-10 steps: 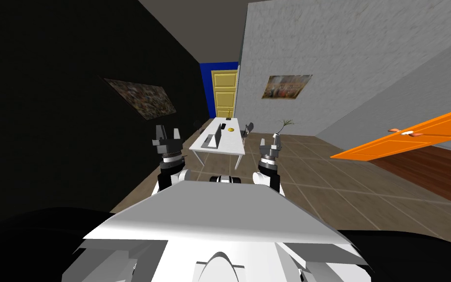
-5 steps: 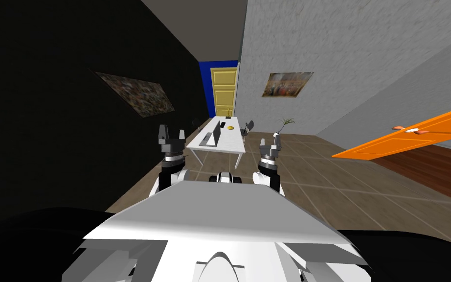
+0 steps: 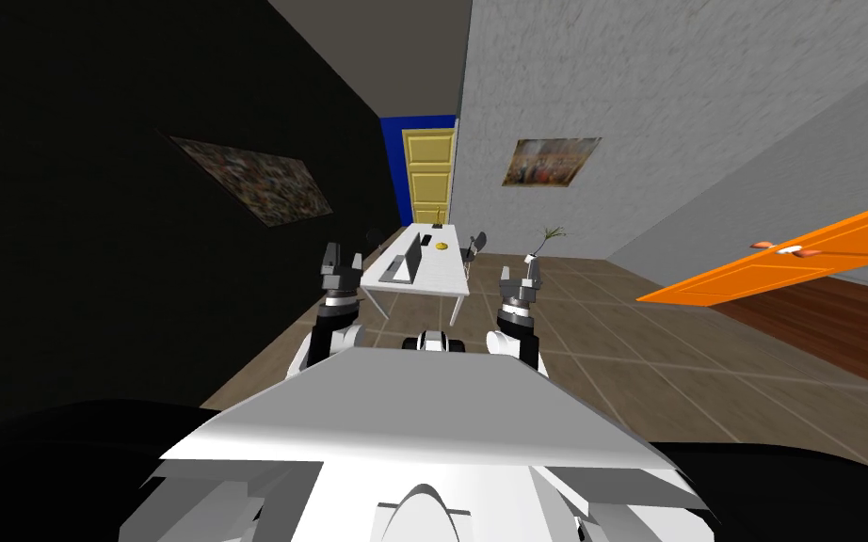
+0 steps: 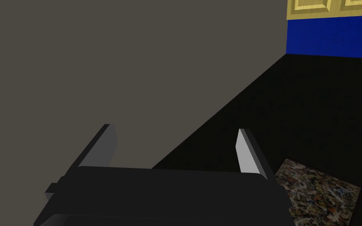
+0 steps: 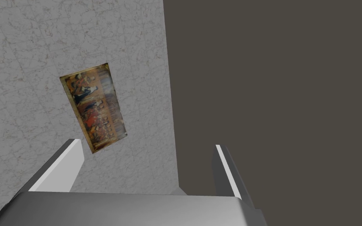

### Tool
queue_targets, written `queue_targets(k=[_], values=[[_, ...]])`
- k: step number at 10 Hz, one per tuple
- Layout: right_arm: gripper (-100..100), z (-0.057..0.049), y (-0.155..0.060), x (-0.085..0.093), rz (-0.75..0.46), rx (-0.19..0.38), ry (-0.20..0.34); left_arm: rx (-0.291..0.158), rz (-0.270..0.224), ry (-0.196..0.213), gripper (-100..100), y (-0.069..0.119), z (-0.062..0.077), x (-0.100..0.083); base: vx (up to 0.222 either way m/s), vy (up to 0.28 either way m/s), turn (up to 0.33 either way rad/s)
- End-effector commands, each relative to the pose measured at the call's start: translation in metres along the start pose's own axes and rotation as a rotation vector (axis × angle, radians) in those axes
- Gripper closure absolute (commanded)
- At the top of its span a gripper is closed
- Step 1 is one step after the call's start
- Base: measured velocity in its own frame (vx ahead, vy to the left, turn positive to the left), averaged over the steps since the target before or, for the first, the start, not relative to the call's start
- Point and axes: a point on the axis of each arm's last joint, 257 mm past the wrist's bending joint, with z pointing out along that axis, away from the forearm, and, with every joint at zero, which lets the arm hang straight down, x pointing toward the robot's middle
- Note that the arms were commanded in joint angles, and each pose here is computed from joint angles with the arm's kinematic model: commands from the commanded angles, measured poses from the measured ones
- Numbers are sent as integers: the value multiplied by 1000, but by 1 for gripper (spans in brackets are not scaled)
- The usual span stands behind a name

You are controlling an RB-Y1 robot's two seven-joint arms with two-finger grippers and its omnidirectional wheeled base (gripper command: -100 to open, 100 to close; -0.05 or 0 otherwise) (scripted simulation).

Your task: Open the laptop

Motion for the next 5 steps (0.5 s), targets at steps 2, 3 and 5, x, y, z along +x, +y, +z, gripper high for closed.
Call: queue_targets(k=[2,3,5], values=[[0,0,0,0,0,0,0,-91,30,13,-100,33,1,2,33,-51,-15],[0,0,0,0,0,0,0,-115,38,15,-100,41,1,2,27,-50,-12],[0,0,0,0,0,0,0,-161,54,20,-100,57,0,2,35,-48,-14]])
